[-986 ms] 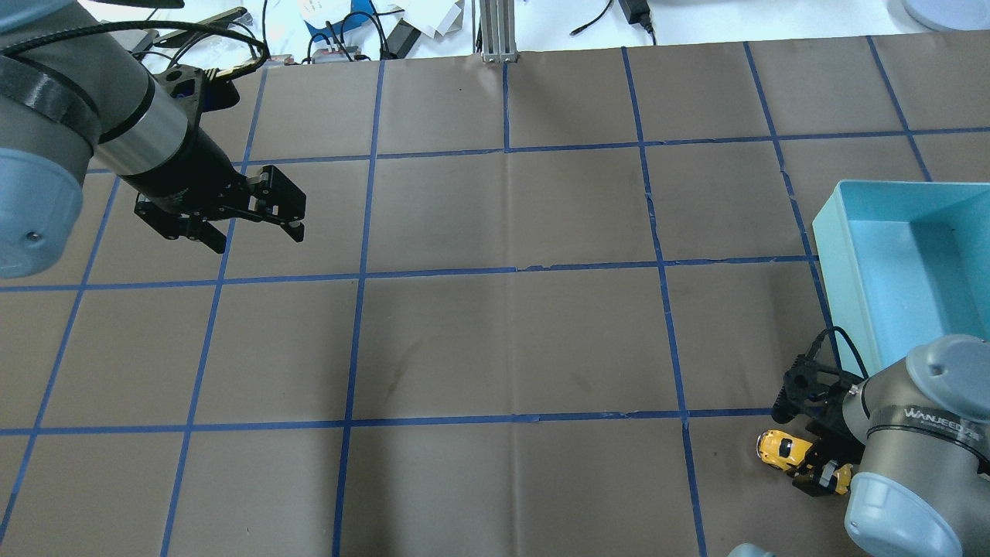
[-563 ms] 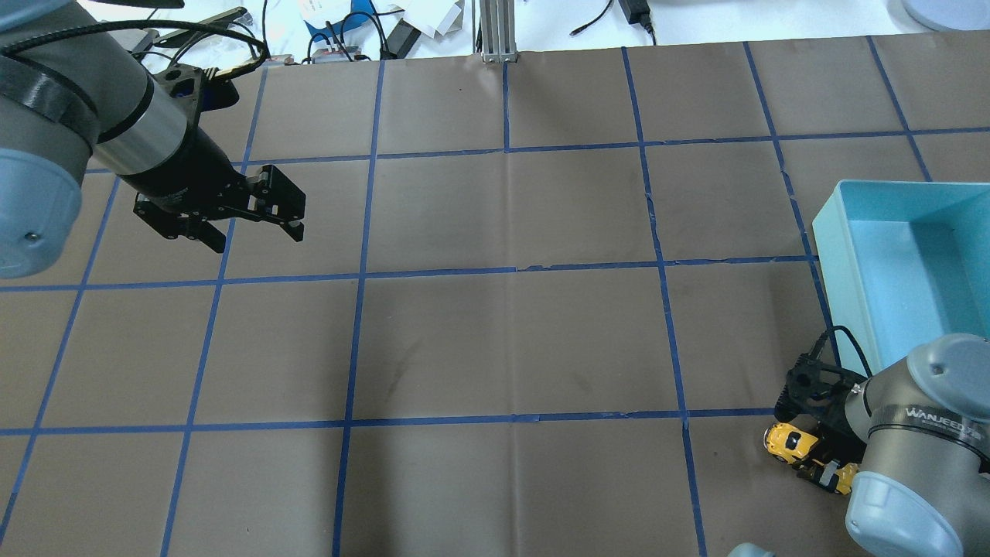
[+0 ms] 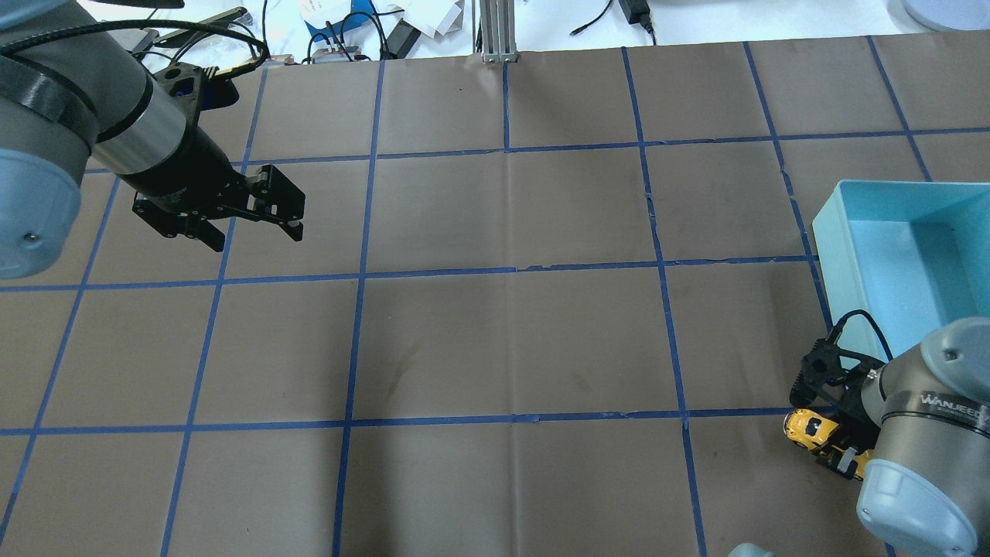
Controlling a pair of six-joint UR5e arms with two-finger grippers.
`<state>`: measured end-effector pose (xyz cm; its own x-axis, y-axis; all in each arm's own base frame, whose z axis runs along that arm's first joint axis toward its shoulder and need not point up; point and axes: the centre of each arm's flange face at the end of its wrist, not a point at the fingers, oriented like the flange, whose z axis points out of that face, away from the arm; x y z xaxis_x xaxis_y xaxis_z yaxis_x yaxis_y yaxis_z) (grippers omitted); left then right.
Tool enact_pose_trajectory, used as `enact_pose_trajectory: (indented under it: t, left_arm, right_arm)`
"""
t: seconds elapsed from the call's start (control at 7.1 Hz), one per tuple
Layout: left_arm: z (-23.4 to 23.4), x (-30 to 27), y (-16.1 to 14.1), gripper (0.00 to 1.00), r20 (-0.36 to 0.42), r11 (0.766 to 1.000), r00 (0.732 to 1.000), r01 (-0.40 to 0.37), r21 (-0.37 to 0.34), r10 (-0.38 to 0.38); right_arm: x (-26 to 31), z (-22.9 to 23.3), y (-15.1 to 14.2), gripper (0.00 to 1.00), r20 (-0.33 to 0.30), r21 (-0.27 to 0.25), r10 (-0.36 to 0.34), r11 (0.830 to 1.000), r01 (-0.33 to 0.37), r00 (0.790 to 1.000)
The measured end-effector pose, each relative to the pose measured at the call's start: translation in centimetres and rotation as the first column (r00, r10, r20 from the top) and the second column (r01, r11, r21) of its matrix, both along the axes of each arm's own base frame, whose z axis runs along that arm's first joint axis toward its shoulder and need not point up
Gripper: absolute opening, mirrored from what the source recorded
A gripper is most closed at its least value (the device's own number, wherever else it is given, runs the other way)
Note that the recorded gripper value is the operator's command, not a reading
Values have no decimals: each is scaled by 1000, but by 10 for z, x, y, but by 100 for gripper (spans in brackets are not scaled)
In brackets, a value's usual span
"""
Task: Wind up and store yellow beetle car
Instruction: 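Carry the car with the right gripper over into the light-blue bin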
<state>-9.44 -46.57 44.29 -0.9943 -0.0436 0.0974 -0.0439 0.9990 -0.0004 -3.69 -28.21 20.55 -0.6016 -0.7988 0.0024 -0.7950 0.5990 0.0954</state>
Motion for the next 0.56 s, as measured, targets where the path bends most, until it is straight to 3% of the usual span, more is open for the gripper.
enact_pose_trajectory:
  t: [0.56]
  left_arm:
    - [-3,1,-1,100,1,1000,1000,3,4,-3]
  right_arm:
    - [-7,22,-12,39,42,51,-4,999,2,999]
